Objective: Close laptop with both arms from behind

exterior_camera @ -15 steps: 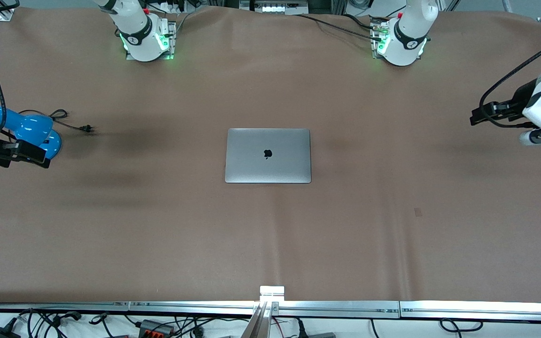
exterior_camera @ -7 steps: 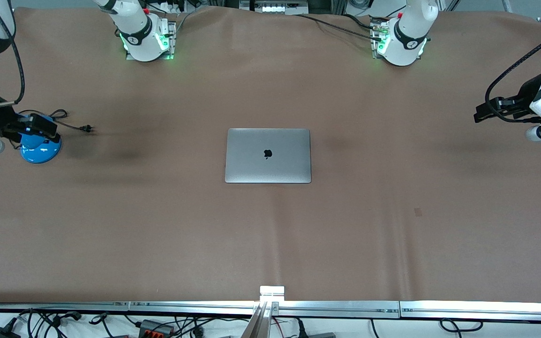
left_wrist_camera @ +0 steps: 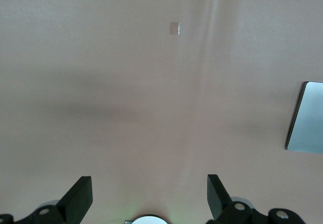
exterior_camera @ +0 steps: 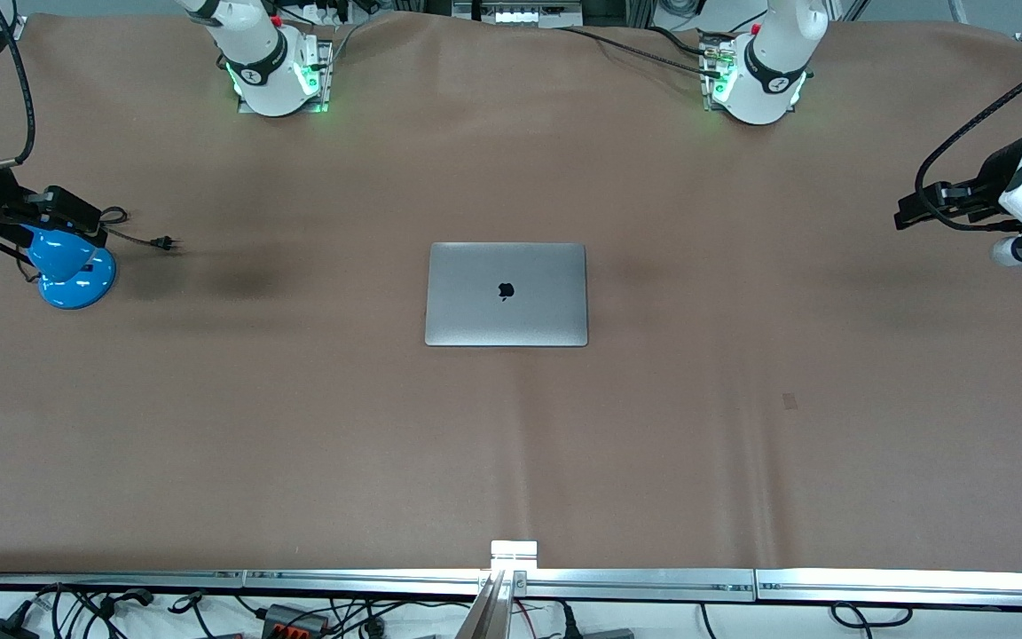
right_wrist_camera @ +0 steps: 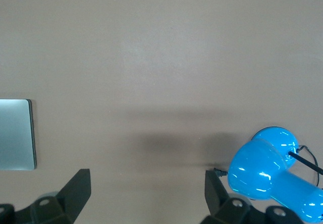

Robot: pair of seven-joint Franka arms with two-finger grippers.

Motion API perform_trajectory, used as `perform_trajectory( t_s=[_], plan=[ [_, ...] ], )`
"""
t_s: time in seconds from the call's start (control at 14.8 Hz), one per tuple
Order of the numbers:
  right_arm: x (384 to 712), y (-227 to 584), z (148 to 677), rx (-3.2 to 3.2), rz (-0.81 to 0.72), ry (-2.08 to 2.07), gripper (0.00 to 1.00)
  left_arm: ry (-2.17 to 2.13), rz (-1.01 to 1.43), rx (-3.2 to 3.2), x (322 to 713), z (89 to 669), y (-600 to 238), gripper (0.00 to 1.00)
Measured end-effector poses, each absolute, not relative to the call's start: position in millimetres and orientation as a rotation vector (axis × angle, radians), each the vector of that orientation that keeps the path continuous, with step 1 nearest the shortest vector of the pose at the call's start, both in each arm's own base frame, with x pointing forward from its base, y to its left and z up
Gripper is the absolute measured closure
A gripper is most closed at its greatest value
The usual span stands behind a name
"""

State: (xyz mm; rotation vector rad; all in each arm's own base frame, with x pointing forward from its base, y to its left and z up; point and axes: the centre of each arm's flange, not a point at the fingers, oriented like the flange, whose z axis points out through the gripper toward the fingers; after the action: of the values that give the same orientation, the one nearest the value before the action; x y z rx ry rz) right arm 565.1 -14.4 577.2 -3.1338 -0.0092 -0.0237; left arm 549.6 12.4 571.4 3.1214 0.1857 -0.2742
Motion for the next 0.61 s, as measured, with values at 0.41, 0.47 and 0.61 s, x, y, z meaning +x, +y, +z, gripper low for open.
perform_trajectory(
  t_s=[0.41,0.47,0.61],
  plan=[
    [565.5,-14.4,574.8,-3.134,-0.023,-0.009,0.0,0.186,-0.277,3.121,549.4,571.3,12.4,0.0],
    [565.5,-14.4,574.8,-3.134,-0.023,-0.009,0.0,0.186,-0.277,3.121,549.3,571.3,12.4,0.0],
    [565.5,-14.2,574.6,-3.134,-0.023,-0.01,0.0,0.186,-0.278,3.121,549.3,571.3,12.4,0.0]
  ],
)
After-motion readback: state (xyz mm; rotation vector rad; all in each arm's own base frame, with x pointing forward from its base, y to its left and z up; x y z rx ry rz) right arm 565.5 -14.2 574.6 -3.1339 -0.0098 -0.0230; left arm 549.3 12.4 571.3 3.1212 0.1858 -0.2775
